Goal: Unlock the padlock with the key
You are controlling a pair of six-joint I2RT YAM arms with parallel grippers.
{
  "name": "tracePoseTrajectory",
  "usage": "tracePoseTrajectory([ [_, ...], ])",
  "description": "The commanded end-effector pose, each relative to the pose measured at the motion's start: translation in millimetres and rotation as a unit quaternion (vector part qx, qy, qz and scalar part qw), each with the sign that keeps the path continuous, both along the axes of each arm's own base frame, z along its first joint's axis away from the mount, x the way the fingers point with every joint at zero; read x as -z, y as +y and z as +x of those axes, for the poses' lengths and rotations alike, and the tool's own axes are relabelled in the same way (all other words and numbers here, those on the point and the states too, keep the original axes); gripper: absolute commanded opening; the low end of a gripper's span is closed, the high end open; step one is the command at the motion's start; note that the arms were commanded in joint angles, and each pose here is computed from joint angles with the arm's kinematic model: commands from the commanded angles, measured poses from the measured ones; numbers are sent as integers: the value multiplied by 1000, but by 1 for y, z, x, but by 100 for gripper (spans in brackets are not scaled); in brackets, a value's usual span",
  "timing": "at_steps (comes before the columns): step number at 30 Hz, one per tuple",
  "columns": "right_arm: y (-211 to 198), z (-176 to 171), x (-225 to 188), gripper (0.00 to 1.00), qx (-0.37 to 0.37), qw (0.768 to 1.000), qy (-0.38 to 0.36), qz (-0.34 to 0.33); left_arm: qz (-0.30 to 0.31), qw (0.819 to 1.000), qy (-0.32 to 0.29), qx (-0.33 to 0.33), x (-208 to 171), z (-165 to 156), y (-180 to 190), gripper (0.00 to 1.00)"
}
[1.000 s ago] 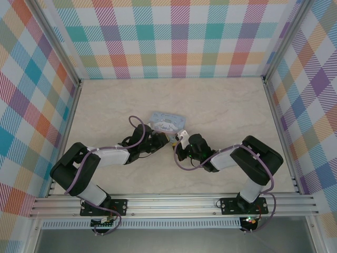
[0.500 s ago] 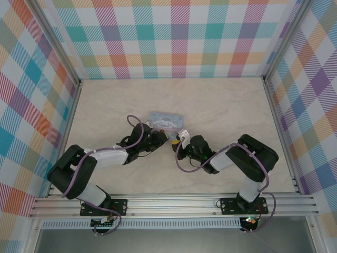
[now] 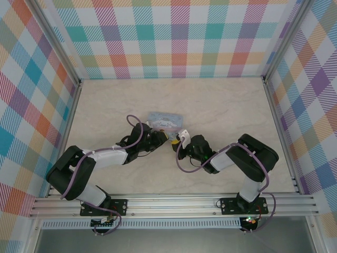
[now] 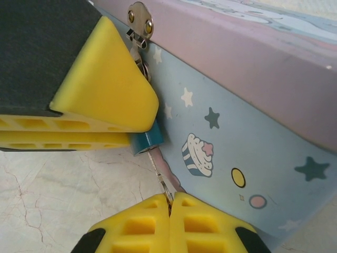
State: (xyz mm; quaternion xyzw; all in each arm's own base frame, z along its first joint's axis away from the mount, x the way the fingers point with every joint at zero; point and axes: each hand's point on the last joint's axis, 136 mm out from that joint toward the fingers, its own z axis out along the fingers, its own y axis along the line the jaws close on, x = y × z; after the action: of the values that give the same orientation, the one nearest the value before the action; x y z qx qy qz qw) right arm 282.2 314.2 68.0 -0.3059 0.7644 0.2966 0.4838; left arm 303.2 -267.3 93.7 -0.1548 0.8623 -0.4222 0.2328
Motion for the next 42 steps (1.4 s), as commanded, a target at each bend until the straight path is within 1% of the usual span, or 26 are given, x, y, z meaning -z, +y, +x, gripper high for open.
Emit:
tracePoseTrajectory([
  [1, 9, 11, -38, 4, -12, 996, -68, 50, -28, 998, -2, 51, -21, -13, -18, 20],
  [10, 8, 15, -37, 5, -25, 996, -65, 57, -29, 998, -2, 55, -21, -14, -18, 20],
  [16, 12, 12, -36, 4, -45, 995, -61, 63, -31, 998, -2, 57, -22, -13, -20, 19],
  [22, 17, 9, -44, 4, -60, 993, -59, 78, -29, 998, 1, 56, -18, -14, -19, 19],
  [31, 14, 3, -48, 4, -66, 993, -52, 83, -12, 999, 2, 48, -8, -12, -15, 19],
  [38, 12, 0, -46, 4, -64, 993, -44, 85, -12, 999, 6, 50, -4, -12, -16, 19],
  [42, 14, -1, -52, 4, -69, 992, -44, 95, -11, 999, 6, 50, -2, -12, -16, 19],
])
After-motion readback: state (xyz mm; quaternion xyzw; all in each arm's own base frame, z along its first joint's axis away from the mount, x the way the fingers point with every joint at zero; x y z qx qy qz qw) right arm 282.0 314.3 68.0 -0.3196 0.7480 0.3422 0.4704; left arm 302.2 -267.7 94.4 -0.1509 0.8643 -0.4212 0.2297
